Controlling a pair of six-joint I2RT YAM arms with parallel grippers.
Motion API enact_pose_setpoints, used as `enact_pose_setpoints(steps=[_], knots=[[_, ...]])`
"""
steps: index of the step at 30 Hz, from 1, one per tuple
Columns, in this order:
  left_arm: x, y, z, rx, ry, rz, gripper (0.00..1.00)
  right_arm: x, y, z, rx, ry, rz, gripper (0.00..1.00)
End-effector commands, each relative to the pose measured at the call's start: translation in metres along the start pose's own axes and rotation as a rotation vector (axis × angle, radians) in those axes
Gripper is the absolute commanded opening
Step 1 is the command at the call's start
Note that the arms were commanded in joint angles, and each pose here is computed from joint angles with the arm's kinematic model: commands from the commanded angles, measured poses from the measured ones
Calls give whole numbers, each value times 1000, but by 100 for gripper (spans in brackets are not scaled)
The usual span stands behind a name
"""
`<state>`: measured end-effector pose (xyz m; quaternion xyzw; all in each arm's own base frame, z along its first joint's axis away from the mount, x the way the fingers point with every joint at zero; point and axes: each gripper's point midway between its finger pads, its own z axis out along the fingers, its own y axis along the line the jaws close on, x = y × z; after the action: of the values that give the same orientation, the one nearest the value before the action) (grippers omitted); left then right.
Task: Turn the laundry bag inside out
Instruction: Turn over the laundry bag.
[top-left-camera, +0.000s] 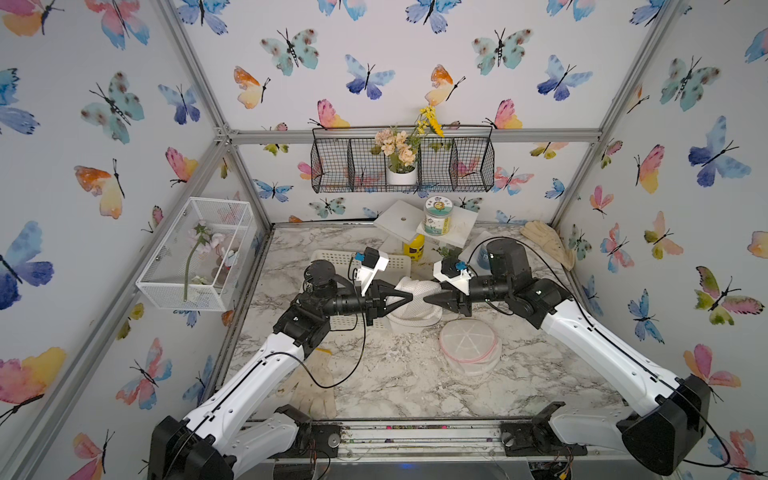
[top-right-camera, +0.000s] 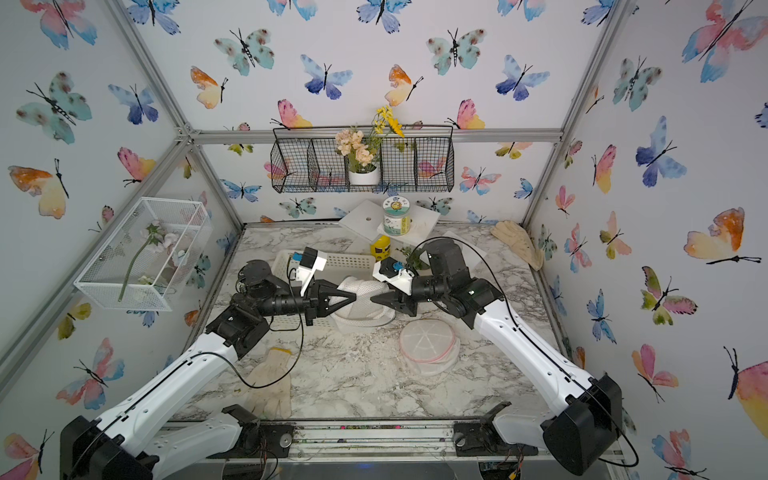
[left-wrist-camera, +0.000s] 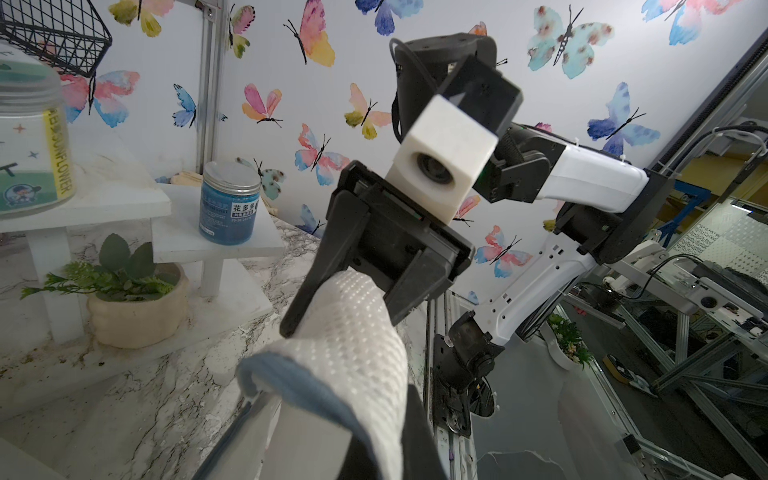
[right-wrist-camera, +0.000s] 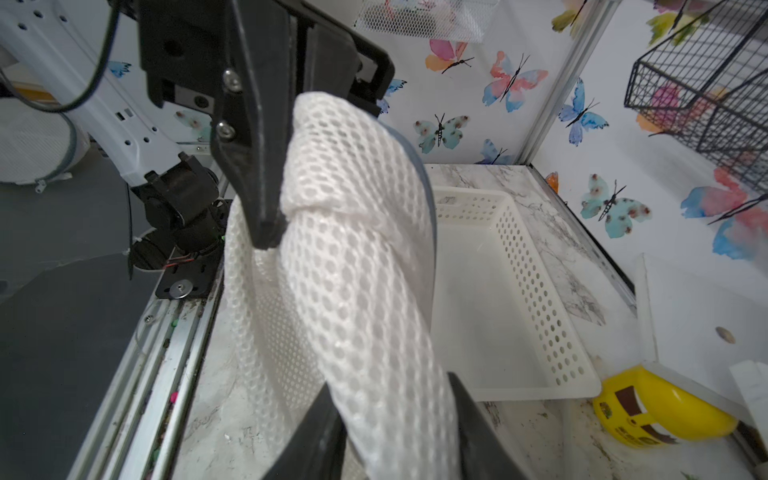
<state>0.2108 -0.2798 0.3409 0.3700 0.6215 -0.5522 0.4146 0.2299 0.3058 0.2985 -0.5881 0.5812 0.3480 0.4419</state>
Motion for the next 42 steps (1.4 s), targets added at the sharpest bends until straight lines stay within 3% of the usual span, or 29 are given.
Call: enact_pose_setpoints(steps=[1, 6, 10, 14, 19, 25, 31, 36, 42], knots=[[-21, 2, 2, -21, -47, 56, 8, -7, 24, 1, -118, -39, 26, 25], [-26, 6, 1, -52, -64, 55, 25, -10, 28, 2, -149, -66, 38, 12], [-24, 17, -9, -133, -78, 41, 52, -9, 28, 2, -146, -67, 49, 3], [-27, 24, -30, -242, -121, 31, 68, -2, 28, 1, -121, -44, 62, 2], [-21, 22, -46, -322, -131, -2, 74, -1, 20, 0, -69, -30, 68, 2], [-5, 25, -57, -394, -111, -24, 75, 0, 19, 2, -80, -29, 78, 2], [5, 36, -55, -418, -58, -32, 66, -2, 19, 3, -85, -37, 72, 2], [0, 35, -46, -373, -38, -35, 44, -2, 20, 3, -86, -36, 71, 2], [-28, 19, -44, -316, -97, 13, 3, 15, 14, 3, -36, 39, 62, 2]])
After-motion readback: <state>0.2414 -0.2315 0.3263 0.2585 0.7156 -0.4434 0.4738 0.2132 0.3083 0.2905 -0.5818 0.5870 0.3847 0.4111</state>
